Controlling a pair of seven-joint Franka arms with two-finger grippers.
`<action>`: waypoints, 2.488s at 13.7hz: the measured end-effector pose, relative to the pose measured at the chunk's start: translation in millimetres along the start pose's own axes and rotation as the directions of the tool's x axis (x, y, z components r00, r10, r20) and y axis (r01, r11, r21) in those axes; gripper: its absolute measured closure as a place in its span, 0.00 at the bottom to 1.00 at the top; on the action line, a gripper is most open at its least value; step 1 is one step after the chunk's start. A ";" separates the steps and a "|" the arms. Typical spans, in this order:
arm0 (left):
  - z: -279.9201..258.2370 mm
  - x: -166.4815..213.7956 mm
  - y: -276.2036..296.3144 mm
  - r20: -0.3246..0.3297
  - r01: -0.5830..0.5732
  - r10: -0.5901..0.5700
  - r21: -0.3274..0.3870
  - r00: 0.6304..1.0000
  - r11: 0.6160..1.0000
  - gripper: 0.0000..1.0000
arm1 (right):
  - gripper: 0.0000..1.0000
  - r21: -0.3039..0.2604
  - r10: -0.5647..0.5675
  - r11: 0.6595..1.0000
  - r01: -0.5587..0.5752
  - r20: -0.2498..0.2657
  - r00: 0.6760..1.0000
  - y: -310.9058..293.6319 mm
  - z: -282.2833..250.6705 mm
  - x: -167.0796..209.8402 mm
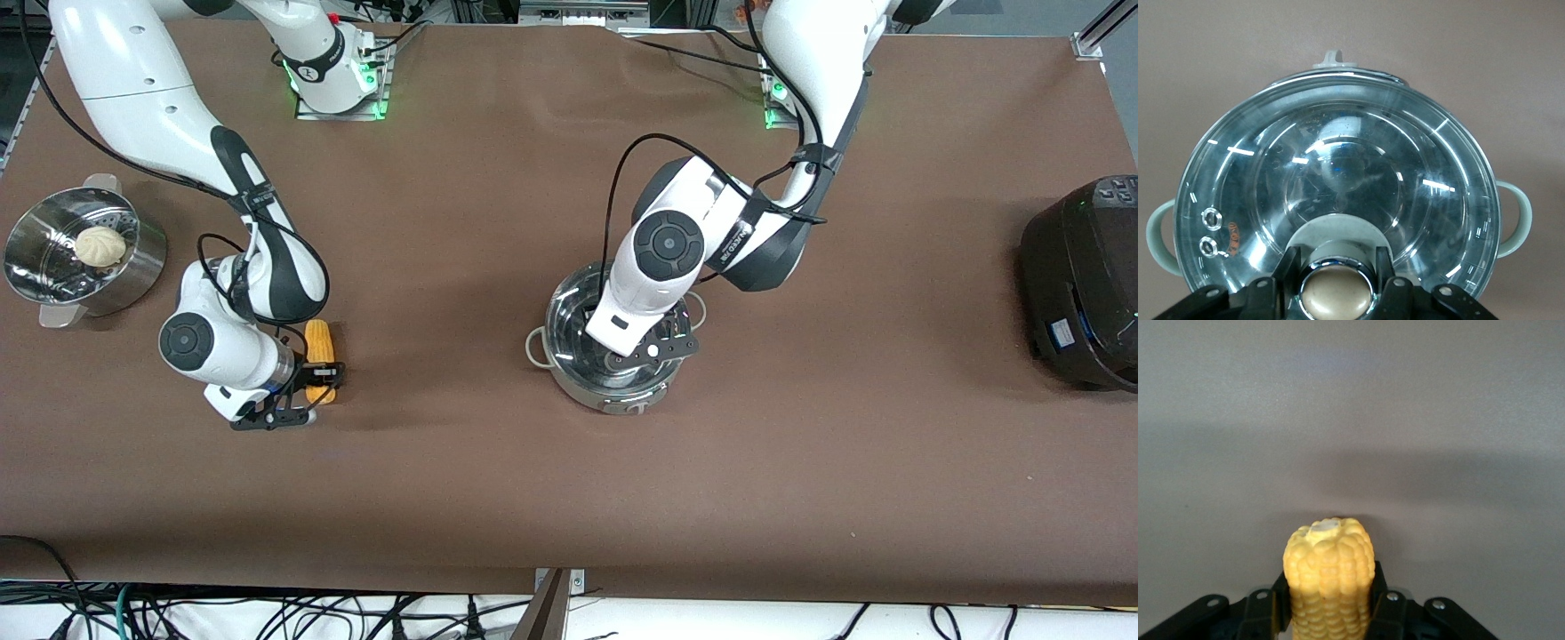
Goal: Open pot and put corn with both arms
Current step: 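Grasp the corn with the right gripper while the left gripper lifts the lid, then carry the corn over the pot while the left gripper lowers the lid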
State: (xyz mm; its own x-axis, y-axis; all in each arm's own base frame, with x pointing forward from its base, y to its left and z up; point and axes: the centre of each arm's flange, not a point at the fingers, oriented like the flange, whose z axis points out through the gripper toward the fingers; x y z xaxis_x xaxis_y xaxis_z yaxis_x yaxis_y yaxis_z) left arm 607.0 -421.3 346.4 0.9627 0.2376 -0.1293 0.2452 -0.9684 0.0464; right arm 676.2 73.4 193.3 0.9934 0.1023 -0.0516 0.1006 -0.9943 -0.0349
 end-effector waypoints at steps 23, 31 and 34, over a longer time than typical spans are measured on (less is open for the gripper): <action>63.9 89.9 -379.0 0.042 -0.326 0.325 0.017 0.945 0.945 0.50 | 0.63 0.276 0.307 0.922 -0.273 -0.088 0.948 -408.2 -182.0 -23.7; 107.7 87.0 -402.3 0.117 -0.293 0.288 0.027 0.951 0.956 0.50 | 0.63 0.275 0.275 0.935 -0.226 -0.156 0.949 -472.3 -127.7 -44.1; 107.7 87.6 -406.1 0.117 -0.287 0.282 0.029 0.952 0.958 0.36 | 0.63 0.283 0.277 0.933 -0.225 -0.162 0.947 -475.7 -108.8 -40.3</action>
State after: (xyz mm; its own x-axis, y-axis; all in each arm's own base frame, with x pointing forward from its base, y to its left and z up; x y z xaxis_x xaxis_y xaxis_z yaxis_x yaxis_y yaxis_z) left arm 579.5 -15.4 209.5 0.9726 -0.0552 -0.2259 -0.0444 -0.9976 0.0526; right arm 594.3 539.1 320.5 0.9777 -0.1834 0.1027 -0.1449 -0.9419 -0.3029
